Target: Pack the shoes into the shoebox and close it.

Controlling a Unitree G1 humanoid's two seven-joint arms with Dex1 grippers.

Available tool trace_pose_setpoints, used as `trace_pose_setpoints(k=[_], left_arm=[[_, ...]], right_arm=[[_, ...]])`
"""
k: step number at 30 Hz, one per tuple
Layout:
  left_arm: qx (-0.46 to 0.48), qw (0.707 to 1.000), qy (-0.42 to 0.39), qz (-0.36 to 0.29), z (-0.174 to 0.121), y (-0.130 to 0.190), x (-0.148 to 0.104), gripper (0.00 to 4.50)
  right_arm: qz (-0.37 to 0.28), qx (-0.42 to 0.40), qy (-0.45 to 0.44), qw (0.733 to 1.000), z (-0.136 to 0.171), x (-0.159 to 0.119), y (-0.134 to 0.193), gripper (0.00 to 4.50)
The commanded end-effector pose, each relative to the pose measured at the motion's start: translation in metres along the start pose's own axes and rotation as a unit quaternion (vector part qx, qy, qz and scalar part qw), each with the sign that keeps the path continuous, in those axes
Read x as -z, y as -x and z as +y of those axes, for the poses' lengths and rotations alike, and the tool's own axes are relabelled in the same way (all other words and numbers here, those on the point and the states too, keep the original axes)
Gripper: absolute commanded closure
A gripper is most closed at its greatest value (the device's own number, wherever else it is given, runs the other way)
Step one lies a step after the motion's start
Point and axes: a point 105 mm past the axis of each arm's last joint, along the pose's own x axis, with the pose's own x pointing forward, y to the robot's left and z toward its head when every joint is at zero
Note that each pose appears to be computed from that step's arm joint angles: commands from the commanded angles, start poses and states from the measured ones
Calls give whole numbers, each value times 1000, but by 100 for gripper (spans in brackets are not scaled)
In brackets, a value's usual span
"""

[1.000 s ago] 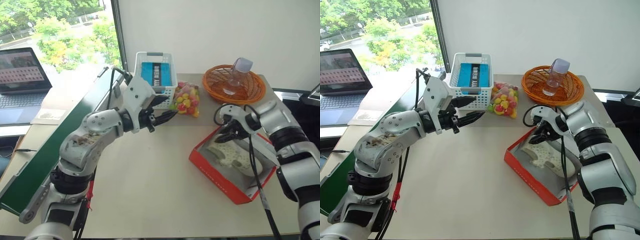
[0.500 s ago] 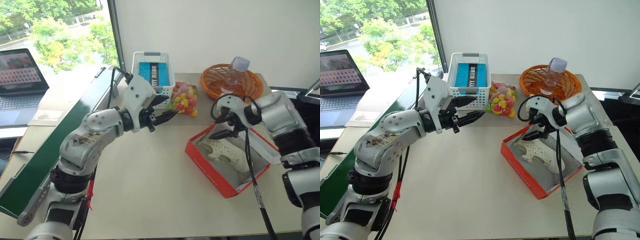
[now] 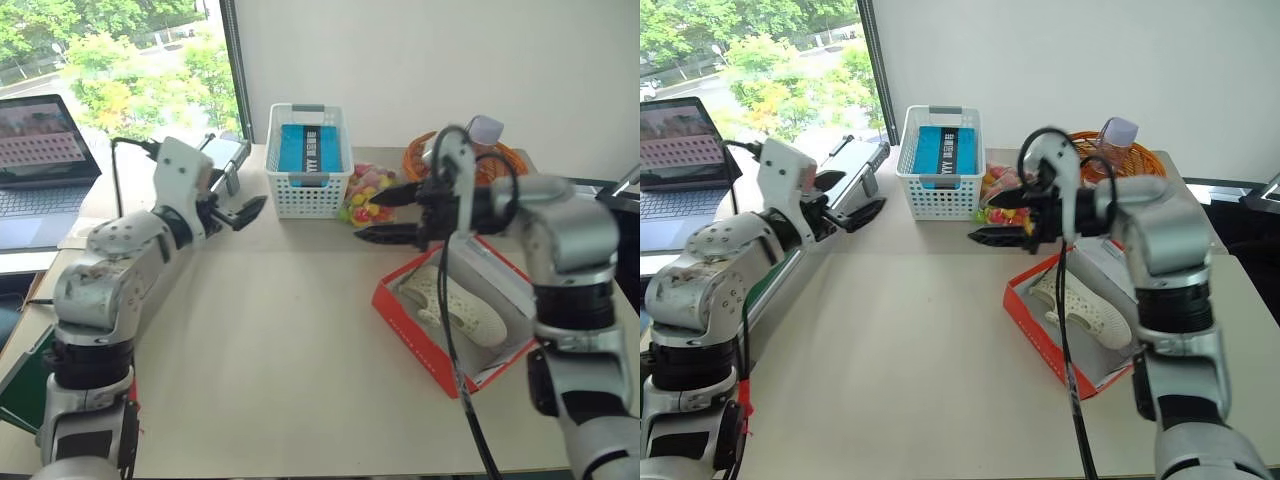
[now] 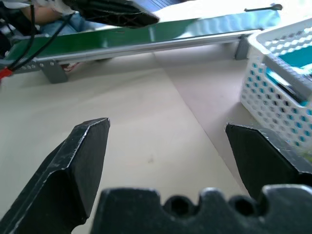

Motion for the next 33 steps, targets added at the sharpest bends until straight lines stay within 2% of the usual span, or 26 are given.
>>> trace_pose_setpoints(k=[1, 6, 10, 16, 20, 27, 33], left_arm=[[-74, 997, 3, -3, 22, 16, 4, 1], [-172, 984, 32, 24, 53, 35, 30, 1], [-191, 980, 36, 36, 55, 42, 44, 1], [-208, 975, 52, 55, 60, 45, 64, 1], [-199, 977, 55, 60, 56, 39, 67, 1], [-180, 980, 70, 41, 46, 20, 57, 1], [-223, 972, 45, 52, 78, 34, 64, 1]], right_arm=[[-28, 34, 55, 997, 3, -10, -11, 0], [-47, 54, 60, 996, 7, -2, -33, 0], [-104, 76, 19, 992, 2, 2, -45, 0], [-121, 123, 16, 985, -5, 14, -54, 0], [-124, 134, 14, 983, -6, 14, -55, 0], [-119, 149, 11, 982, -6, 16, -55, 0], [-124, 154, 2, 980, -5, 11, -61, 0]])
